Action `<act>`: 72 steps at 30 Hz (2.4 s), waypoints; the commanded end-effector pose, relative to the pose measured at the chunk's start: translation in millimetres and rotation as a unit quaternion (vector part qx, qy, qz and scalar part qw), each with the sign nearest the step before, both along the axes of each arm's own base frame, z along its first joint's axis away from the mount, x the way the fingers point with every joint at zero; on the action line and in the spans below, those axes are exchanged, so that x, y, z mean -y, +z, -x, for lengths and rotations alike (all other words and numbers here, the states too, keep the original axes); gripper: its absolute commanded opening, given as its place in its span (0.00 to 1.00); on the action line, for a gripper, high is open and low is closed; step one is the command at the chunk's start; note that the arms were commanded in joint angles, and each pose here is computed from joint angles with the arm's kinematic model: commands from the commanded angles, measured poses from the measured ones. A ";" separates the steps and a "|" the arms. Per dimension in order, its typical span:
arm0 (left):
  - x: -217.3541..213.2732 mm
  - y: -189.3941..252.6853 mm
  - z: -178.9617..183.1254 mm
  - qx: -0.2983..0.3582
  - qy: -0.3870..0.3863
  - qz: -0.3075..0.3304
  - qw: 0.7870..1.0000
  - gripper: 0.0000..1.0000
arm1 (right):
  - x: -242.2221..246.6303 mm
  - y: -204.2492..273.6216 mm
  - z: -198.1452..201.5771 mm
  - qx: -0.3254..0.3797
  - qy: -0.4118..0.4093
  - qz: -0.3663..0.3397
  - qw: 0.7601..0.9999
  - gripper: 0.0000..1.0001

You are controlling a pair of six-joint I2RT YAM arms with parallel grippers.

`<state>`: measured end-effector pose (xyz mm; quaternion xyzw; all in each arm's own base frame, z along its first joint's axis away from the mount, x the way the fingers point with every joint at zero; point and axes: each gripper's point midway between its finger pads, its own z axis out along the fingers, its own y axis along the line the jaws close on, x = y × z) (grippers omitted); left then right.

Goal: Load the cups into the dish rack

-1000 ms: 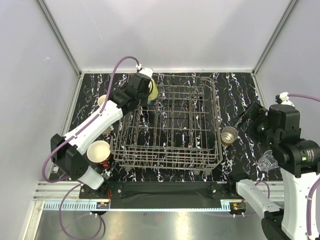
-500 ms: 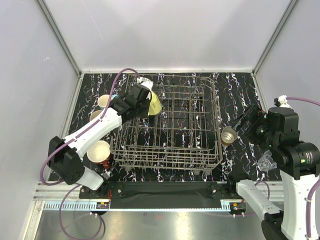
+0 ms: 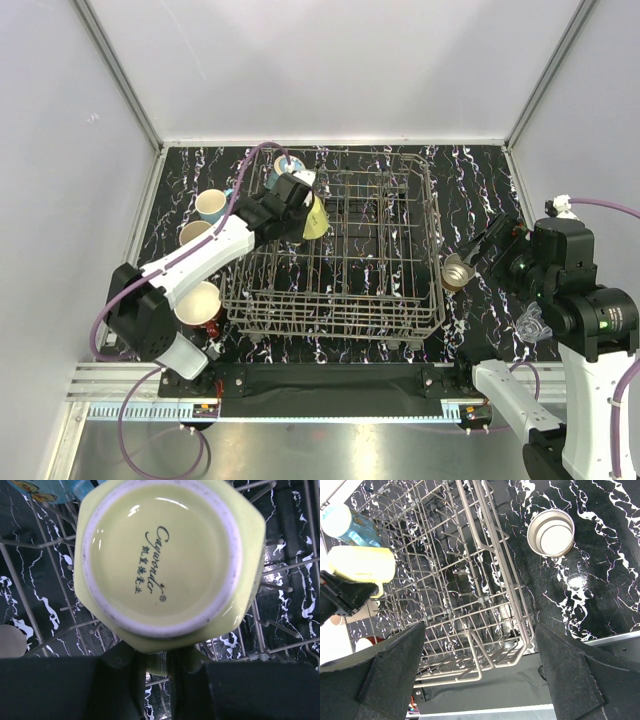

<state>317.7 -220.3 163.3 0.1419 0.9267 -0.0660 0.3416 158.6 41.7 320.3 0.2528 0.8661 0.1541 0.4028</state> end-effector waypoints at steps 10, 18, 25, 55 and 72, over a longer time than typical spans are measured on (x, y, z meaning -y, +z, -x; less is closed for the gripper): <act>12.2 -11.9 -18.9 0.006 0.029 0.005 1.000 0.00 | -6.1 -4.8 -0.8 -0.006 0.014 -0.008 1.000 0.98; 15.8 -37.3 -14.2 -0.024 0.038 0.005 0.999 0.16 | -6.5 -11.0 0.3 -0.011 0.021 -0.004 1.000 0.98; 13.0 -34.9 -0.6 -0.032 0.033 0.007 0.999 0.61 | -8.8 -16.4 -0.7 -0.018 0.036 0.002 0.999 0.98; -202.9 151.1 1.9 0.128 0.307 0.024 0.943 0.78 | -2.7 -65.7 15.5 -0.134 0.109 0.072 0.982 1.00; -203.0 54.9 -13.6 0.014 0.390 0.110 0.914 0.85 | 11.2 -56.2 7.2 -0.146 0.052 0.089 0.984 1.00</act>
